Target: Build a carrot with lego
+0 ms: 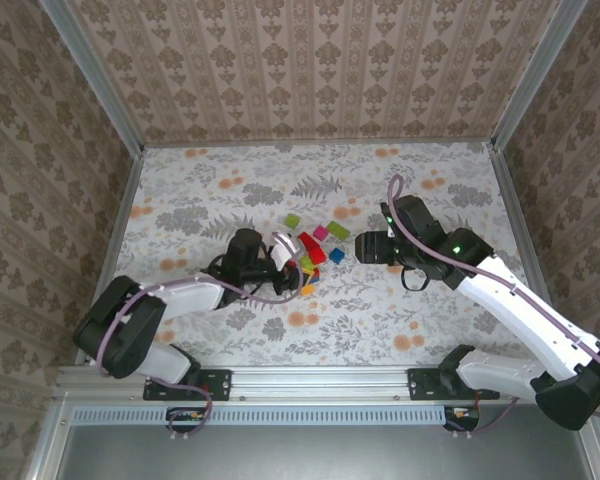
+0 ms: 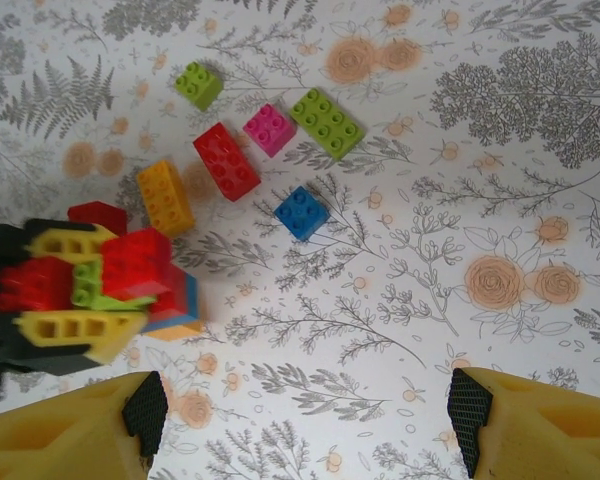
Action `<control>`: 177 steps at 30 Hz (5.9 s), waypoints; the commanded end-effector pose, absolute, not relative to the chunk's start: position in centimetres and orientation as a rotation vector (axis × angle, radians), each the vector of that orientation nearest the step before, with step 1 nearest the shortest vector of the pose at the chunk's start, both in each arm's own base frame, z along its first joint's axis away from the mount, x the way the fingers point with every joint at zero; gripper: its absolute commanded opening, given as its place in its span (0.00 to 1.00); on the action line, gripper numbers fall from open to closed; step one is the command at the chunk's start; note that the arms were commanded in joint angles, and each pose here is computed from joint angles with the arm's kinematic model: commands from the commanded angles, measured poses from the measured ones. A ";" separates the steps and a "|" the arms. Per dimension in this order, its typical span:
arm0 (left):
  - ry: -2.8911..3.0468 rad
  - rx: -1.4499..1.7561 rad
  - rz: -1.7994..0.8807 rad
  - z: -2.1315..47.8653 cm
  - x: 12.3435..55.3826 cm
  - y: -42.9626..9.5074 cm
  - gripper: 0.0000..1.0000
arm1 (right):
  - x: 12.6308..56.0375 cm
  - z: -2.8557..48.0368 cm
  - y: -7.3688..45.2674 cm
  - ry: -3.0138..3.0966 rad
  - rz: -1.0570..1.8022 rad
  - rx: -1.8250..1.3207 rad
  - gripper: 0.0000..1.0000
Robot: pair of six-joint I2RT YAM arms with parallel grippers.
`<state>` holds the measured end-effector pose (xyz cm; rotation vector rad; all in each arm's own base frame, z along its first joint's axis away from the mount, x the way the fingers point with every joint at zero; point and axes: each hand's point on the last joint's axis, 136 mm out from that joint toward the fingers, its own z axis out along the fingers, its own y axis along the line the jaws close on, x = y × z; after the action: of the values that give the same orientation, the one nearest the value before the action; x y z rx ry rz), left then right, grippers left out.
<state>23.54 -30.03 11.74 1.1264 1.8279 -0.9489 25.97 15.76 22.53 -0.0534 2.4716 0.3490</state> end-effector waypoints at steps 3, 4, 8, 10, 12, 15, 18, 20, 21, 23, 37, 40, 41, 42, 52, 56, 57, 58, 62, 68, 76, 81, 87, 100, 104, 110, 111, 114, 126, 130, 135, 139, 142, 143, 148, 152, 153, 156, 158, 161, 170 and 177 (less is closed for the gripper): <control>1.972 0.938 -0.944 17.1 25.4 -27.2 0.18 | 26.5 21.4 16.2 2.441 0.380 -0.093 0.77; 1.992 0.900 -0.941 18.2 25.8 -26.5 0.19 | 26.5 21.2 16.2 2.442 0.382 -0.098 0.77; 2.134 0.738 -0.867 20.6 28.4 -22.9 0.20 | 26.5 20.6 16.4 2.441 0.392 -0.126 0.78; 2.195 0.671 -0.857 21.6 29.6 -21.4 0.21 | 26.5 20.4 16.4 2.440 0.390 -0.139 0.78; 2.242 0.589 -0.803 22.0 31.1 -20.0 0.21 | 26.5 20.2 16.5 2.436 0.400 -0.152 0.78; 2.340 0.476 -0.732 21.6 33.1 -17.8 0.21 | 26.4 20.1 16.6 2.433 0.419 -0.169 0.78; 2.457 0.389 -0.650 20.5 35.2 -15.7 0.22 | 26.3 19.9 16.7 2.435 0.426 -0.186 0.77; 2.509 0.342 -0.638 20.0 36.5 -14.7 0.21 | 26.3 19.9 16.9 2.432 0.446 -0.197 0.77; 2.528 0.322 -0.639 19.7 37.2 -14.2 0.21 | 26.3 19.8 17.1 2.433 0.457 -0.203 0.77; 2.573 0.291 -0.637 19.0 38.2 -13.3 0.22 | 26.2 19.6 17.4 2.434 0.476 -0.211 0.77; 2.811 0.219 -0.647 15.2 43.8 -10.1 0.25 | 26.0 18.4 18.4 2.444 0.541 -0.251 0.77; 2.855 0.221 -0.684 13.7 44.8 -10.2 0.24 | 26.0 18.3 18.4 2.444 0.544 -0.254 0.77; 2.869 0.222 -0.692 13.3 45.0 -10.2 0.24 | 26.0 18.2 18.4 2.446 0.542 -0.253 0.77; 2.880 0.223 -0.700 13.0 45.3 -10.3 0.24 | 26.0 18.2 18.4 2.446 0.542 -0.253 0.77; 2.905 0.208 -0.809 11.4 46.9 -10.8 0.26 | 25.8 17.2 18.3 2.473 0.544 -0.253 0.76; 2.900 0.199 -0.841 11.1 47.1 -11.0 0.28 | 26.2 17.4 18.6 2.452 0.554 -0.253 0.76; 2.904 0.195 -0.845 10.9 47.1 -10.9 0.28 | 26.2 17.4 18.6 2.452 0.554 -0.254 0.76; 2.909 0.191 -0.851 10.7 47.1 -10.9 0.28 | 26.2 17.4 18.6 2.451 0.557 -0.255 0.76; 2.923 0.182 -0.881 9.8 47.1 -11.2 0.28 | 26.1 17.2 18.5 2.455 0.553 -0.252 0.76; 2.947 0.173 -0.863 8.8 47.1 -11.0 0.29 | 26.0 17.2 18.4 2.455 0.553 -0.254 0.76; 2.966 0.166 -0.832 8.1 47.2 -10.6 0.36 | 26.0 17.1 18.4 2.456 0.554 -0.253 0.76; 2.990 0.160 -0.816 7.0 47.2 -10.4 0.39 | 25.9 17.1 18.3 2.456 0.553 -0.252 0.76; 3.002 0.147 -0.811 6.1 47.4 -10.3 0.40 | 25.9 16.9 18.3 2.458 0.552 -0.251 0.76; 3.012 0.130 -0.807 4.9 48.1 -10.2 0.47 | 25.8 16.8 18.2 2.460 0.549 -0.253 0.76; 3.013 0.126 -0.811 4.8 48.2 -10.2 0.49 | 25.8 16.8 18.2 2.460 0.547 -0.254 0.75; 3.013 0.109 -0.806 4.7 48.3 -9.7 0.56 | 25.7 16.8 18.2 2.460 0.547 -0.255 0.75; 3.014 0.105 -0.809 4.7 48.2 -9.7 0.57 | 25.7 16.8 18.1 2.459 0.546 -0.255 0.75; 3.013 0.099 -0.819 4.6 48.2 -9.6 0.59 | 25.7 16.7 18.1 2.462 0.544 -0.257 0.75; 2.997 0.082 -0.849 4.5 48.1 -9.1 0.83 | 25.7 16.6 18.2 2.464 0.547 -0.263 0.75; 2.948 0.092 -0.870 5.6 48.3 -9.4 1.00 | 25.7 16.3 18.3 2.475 0.545 -0.274 0.75; 2.879 0.116 -0.823 8.8 48.2 -9.0 1.00 | 25.7 15.2 18.8 2.518 0.543 -0.306 0.75; 2.764 0.125 -0.755 13.7 47.6 -8.4 1.00 | 25.7 14.4 19.6 2.553 0.511 -0.347 0.75; 2.618 0.153 -0.712 18.5 46.5 -8.7 1.00 | 25.6 14.1 20.6 2.575 0.438 -0.409 0.75; 2.572 0.152 -0.698 19.9 46.0 -8.7 1.00 | 25.7 14.1 21.2 2.576 0.420 -0.430 0.75; 2.303 0.058 -0.614 27.8 42.2 -7.8 1.00 | 26.4 13.5 24.2 2.611 0.359 -0.498 0.74; 2.086 -0.068 -0.613 31.4 38.1 -6.7 1.00 | 27.7 13.6 27.4 2.620 0.355 -0.522 0.74; 2.051 -0.110 -0.616 31.6 37.1 -6.4 1.00 | 28.2 13.7 28.3 2.623 0.346 -0.533 0.74; 2.078 -0.267 -0.582 29.2 34.8 -5.1 1.00 | 29.5 13.3 31.1 2.631 0.314 -0.576 0.74; 2.110 -0.313 -0.551 27.3 33.7 -4.6 1.00 | 30.5 13.0 32.7 2.641 0.294 -0.597 0.73; 2.153 -0.344 -0.468 24.6 32.2 -3.7 1.00 | 32.0 11.7 34.9 2.661 0.247 -0.628 0.73; 2.280 -0.375 -0.274 20.4 29.9 -1.5 1.00 | 33.8 7.7 39.3 2.723 0.221 -0.683 0.73; 2.320 -0.359 -0.301 19.1 30.6 -1.9 1.00 | 34.1 6.2 41.0 2.745 0.206 -0.708 0.73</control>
<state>30.53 -2.04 19.22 -0.3829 2.3115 -0.3180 34.60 40.93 6.31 -0.6989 2.7153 0.2413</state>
